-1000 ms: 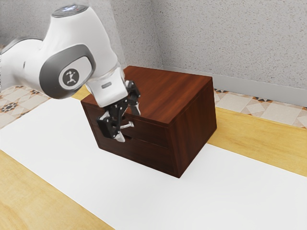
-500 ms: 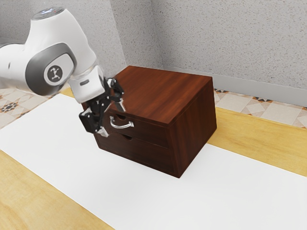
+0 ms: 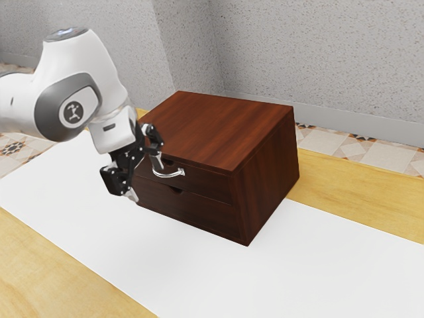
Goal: Pull the drawer handle with one arm to open the drawer
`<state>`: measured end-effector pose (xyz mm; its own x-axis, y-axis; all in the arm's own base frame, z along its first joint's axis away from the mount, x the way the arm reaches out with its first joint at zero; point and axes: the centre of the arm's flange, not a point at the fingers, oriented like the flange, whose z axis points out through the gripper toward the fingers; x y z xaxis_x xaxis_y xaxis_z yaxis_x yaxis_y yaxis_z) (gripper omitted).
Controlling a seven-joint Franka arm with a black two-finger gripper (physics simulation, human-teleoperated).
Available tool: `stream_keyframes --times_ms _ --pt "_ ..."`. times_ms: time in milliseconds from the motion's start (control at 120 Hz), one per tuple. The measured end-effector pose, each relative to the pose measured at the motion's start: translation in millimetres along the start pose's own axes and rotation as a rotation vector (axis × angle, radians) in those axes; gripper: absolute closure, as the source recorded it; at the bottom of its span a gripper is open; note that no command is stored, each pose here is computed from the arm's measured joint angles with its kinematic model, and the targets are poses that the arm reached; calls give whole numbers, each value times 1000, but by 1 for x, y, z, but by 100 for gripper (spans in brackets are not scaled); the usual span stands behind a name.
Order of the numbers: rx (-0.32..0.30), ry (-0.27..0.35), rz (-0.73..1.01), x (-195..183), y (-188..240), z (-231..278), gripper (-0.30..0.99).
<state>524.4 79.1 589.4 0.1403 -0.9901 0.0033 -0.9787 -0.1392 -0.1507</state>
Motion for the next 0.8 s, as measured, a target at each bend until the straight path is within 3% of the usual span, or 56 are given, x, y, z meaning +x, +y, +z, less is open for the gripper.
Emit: stream_keyframes --times_ms 800 --pt "70 1 35 -1 -2 19 0"
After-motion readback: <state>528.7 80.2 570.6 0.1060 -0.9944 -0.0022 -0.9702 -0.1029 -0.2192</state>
